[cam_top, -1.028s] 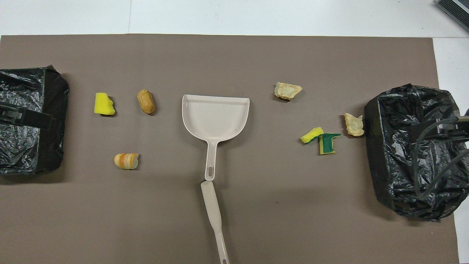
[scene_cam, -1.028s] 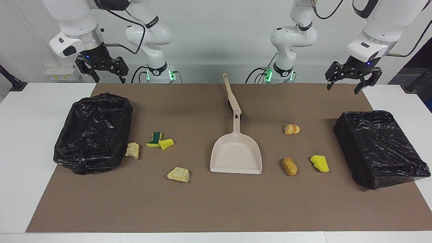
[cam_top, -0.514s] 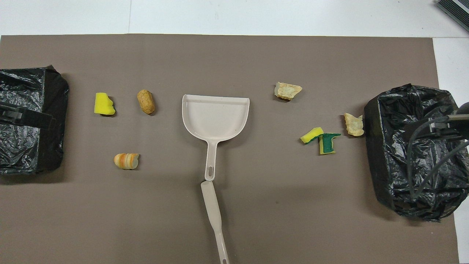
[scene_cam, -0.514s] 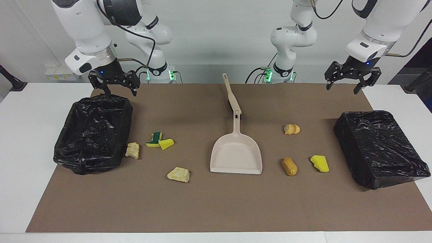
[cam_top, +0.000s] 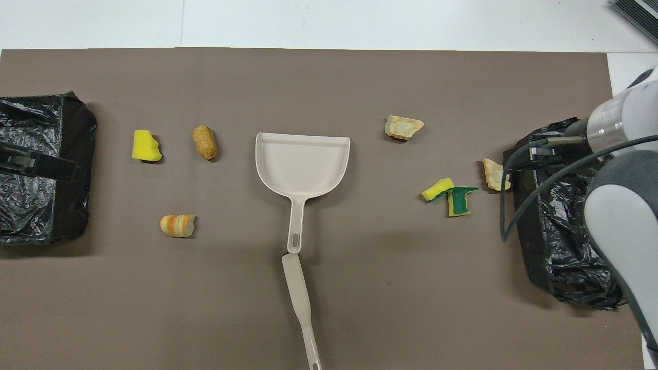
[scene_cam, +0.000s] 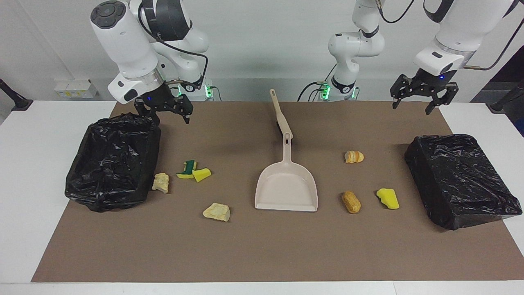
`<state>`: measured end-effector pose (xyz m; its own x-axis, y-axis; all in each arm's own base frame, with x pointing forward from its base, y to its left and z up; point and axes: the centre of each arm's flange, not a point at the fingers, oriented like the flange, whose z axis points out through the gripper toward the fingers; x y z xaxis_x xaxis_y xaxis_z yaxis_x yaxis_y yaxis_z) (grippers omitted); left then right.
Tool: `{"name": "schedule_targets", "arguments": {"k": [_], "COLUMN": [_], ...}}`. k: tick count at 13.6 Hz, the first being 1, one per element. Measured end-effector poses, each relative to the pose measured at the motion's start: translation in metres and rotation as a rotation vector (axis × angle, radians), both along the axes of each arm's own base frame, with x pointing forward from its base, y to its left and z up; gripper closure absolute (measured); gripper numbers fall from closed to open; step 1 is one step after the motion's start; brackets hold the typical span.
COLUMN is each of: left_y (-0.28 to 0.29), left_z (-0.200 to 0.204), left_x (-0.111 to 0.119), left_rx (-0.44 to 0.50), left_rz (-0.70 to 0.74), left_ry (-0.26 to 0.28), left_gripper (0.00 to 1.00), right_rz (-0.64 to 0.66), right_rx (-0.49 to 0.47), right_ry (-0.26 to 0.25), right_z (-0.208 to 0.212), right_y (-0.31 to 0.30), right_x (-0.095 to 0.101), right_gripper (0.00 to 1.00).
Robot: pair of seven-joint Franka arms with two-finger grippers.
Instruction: Sweep and dump trash in bin
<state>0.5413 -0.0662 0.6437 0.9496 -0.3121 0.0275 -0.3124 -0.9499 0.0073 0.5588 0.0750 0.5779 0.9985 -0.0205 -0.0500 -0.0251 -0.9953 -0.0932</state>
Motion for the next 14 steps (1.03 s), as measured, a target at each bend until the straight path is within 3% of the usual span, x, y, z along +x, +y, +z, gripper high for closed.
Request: {"name": "schedule_targets", "arguments": {"k": [2,5,9,11,14], "left_y": [-0.028,-0.082,-0.162,-0.192,-0.219], "left_z": [-0.012,-0.042,-0.086,-0.104,-0.126], "left_x": [-0.014,-0.054,-0.139,-0.184,-0.228], "left_rx": [-0.002,0.010,0.004,0.000,-0.019], "left_rz": [-0.032,-0.028,0.018,0.056,0.113], "left_ry": [0.032,0.094,0.166,0.158,0.183], "left_gripper": [0.00,0.00,0.00,0.00,0.00], "right_rz": [0.005,0.013,0.004,-0.039,-0.099], "right_rx": [0.002,-0.004,-0.015,-0.035,-0.047], "right_ry": [0.005,0.053,0.102,0.140,0.130], "right_z": [-0.001,-0.013,-0.044,-0.070,-0.100], "right_y": [0.003,0.013,0.053,0.090,0.146], "right_x": [-0.002,-0.007,0.000,0.004,0.012], "right_gripper": [0.00,0.00,0.00,0.00,0.00]}}
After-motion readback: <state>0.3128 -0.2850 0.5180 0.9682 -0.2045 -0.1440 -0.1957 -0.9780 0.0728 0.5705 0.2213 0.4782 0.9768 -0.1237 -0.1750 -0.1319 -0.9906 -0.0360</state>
